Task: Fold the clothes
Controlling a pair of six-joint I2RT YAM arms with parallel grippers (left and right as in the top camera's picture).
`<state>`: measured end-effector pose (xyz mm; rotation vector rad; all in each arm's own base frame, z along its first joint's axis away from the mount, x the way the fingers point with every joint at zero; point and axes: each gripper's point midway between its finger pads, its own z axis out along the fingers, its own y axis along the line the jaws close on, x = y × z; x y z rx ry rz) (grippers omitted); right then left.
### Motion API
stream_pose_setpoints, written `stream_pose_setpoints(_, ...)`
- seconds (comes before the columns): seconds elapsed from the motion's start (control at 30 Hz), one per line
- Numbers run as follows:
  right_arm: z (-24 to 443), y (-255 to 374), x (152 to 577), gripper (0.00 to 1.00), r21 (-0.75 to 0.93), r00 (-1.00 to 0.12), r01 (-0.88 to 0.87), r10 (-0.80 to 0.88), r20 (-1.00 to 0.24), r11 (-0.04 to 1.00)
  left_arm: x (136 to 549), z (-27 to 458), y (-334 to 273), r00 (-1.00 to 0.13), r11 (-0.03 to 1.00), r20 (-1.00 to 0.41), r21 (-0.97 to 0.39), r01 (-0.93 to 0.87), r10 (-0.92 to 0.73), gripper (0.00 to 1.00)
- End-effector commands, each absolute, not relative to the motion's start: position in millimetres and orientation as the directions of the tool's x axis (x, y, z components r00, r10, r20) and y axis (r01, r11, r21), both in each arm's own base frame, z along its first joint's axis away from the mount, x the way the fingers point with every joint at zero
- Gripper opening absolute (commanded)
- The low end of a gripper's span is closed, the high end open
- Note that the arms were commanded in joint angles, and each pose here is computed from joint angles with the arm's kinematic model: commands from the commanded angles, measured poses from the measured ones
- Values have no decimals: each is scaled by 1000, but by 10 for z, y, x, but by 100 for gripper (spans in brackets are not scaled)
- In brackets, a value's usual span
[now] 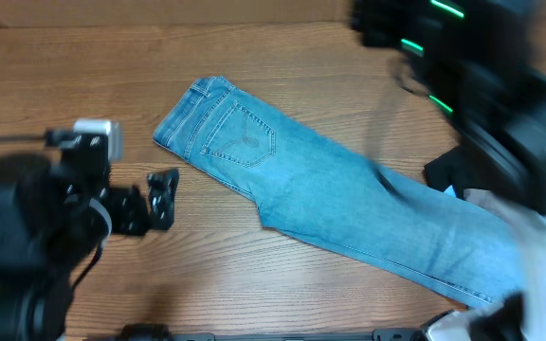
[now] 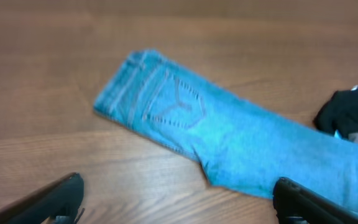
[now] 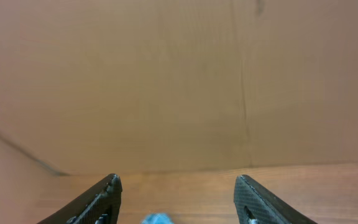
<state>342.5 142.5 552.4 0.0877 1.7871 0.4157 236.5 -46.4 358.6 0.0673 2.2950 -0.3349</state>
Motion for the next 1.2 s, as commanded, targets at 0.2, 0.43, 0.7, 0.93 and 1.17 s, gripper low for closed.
stream_pose_setpoints(0.2, 5323, 950, 2967, 62, 346, -353, -37, 312, -882, 937, 3217, 2420, -727, -920, 952, -389, -264, 154, 41, 27)
stream_pose_setpoints(0.43, 4820, 887, 3148, 59, 287, -501, 64, 280, -819, 956, 3704, 1404, -628, -981, 993, -189, -100, 64, 45, 4)
stream_pose_setpoints(0.7, 4146, 1035, 3438, 59, 254, -706, 86, 239, -667, 963, 4080, 312, -628, -997, 997, -72, -65, 29, 25, 4)
stream_pose_setpoints(0.93, 3698, 923, 3597, 60, 197, -798, 161, 245, -551, 967, 4227, -206, -157, -980, 977, -70, 89, -193, -187, 4)
stream_pose_setpoints(1.17, 3496, 576, 3698, 64, 161, -808, 264, 309, -501, 951, 3892, -226, 813, -892, 869, -8, 225, -442, -451, 4)
